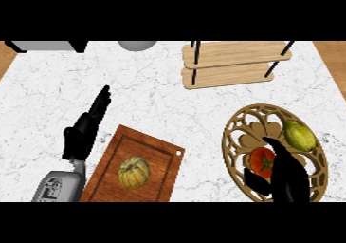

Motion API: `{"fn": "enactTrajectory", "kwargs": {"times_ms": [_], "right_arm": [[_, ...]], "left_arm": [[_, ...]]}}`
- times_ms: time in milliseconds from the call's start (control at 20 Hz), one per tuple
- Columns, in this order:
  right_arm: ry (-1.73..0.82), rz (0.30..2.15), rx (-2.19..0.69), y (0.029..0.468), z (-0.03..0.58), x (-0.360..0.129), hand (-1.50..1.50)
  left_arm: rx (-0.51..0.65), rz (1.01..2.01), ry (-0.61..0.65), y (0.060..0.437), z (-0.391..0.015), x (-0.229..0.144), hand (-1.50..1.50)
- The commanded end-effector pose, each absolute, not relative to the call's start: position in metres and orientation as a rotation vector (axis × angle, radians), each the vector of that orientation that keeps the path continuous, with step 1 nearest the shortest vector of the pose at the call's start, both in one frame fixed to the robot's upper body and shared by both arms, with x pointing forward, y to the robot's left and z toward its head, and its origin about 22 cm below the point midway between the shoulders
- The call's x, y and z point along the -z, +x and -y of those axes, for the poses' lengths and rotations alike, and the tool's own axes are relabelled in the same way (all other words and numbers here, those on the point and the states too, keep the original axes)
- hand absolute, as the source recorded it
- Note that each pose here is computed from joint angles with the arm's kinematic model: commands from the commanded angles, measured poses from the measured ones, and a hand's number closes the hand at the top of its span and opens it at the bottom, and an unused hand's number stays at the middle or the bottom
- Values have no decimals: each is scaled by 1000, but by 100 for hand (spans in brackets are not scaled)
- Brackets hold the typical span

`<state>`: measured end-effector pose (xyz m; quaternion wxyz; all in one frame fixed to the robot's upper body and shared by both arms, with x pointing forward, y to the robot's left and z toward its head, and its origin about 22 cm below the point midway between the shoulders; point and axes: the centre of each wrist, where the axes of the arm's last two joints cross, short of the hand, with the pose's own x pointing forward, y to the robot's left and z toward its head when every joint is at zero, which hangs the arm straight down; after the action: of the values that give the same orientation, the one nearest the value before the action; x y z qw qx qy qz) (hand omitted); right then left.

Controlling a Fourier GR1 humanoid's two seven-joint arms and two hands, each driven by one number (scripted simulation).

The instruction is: Pick the tomato from the placemat and place it in the tiered shelf

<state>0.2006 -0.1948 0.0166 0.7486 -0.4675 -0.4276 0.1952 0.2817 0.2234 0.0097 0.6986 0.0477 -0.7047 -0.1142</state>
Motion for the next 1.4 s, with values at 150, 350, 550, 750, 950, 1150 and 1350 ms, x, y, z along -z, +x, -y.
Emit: {"fn": "enactTrajectory", "kwargs": {"times_ms": [150, 350, 550, 750, 950, 1150, 1350], "right_arm": [[-1090, 935, -543, 187, 201, -20, 150], [-1117, 967, -516, 198, 175, 1, 150], [-1059, 1039, -586, 194, 151, -37, 150], [-859, 1114, -955, 201, 80, -28, 150], [-716, 1215, -999, 197, 35, -37, 150], [-575, 1426, -722, 206, 30, -71, 150], [-568, 1544, -664, 188, 10, -116, 150]], "left_arm": [[256, 1595, 98, 291, -244, -12, 0], [258, 1576, 109, 280, -215, -18, 0], [238, 1568, 123, 291, -224, -8, 0], [299, 1585, 61, 287, -204, -8, 0], [288, 1589, 85, 295, -202, -19, 0], [279, 1569, 81, 293, -220, -19, 0], [278, 1574, 96, 284, -224, -11, 0]]}}
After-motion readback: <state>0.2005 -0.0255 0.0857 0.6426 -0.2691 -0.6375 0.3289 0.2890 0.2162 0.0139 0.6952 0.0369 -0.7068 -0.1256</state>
